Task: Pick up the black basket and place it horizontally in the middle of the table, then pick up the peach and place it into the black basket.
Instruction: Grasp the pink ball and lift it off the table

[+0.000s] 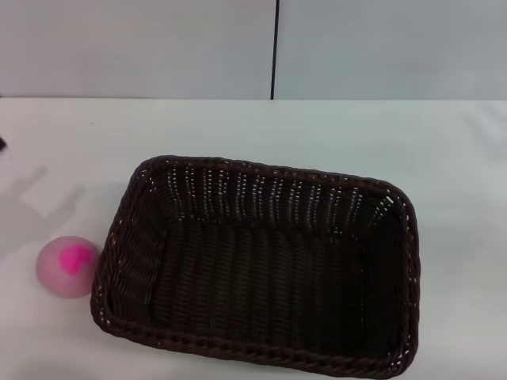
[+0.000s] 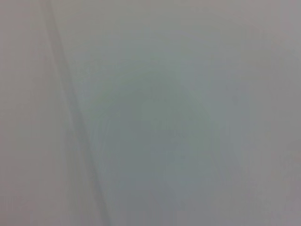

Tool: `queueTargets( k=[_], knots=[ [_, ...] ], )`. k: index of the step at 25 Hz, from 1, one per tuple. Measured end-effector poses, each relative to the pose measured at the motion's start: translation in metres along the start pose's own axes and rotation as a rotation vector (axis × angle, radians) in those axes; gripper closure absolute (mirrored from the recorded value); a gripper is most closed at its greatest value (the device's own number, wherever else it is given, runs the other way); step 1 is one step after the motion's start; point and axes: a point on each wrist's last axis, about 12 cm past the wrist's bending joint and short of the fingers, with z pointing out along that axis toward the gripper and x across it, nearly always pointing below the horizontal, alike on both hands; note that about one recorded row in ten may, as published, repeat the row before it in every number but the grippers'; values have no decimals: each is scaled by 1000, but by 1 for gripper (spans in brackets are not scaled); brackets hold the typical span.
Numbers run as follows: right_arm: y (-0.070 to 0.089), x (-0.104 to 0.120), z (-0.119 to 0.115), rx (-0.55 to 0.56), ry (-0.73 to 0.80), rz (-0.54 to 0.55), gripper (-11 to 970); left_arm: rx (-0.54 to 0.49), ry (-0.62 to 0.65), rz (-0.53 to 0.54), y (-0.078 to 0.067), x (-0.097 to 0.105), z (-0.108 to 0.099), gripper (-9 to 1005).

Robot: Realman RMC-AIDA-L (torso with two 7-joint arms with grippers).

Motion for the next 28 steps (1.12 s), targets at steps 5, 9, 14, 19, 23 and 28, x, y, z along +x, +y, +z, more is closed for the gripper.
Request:
queueTargets(
  k=[5,9,14,19,23,28],
  knots=[
    [-7,13,-44,137,-80,128,462,124,136,58,-5,-4,-13,168],
    [-10,11,-68,233,-169,137,462,124,221,65,-5,3,-20,168],
    [-12,15,-75,273,-192,169,462,100,317,72,-5,18,-22,168],
    [-11,18,-70,264,-197,189,462,64,396,85,-5,34,-25,168],
    [-9,22,-65,263,-199,216,462,65,447,86,-7,44,-24,168],
    [-11,26,-63,285,-188,234,462,75,467,87,-10,50,-18,168]
  ],
)
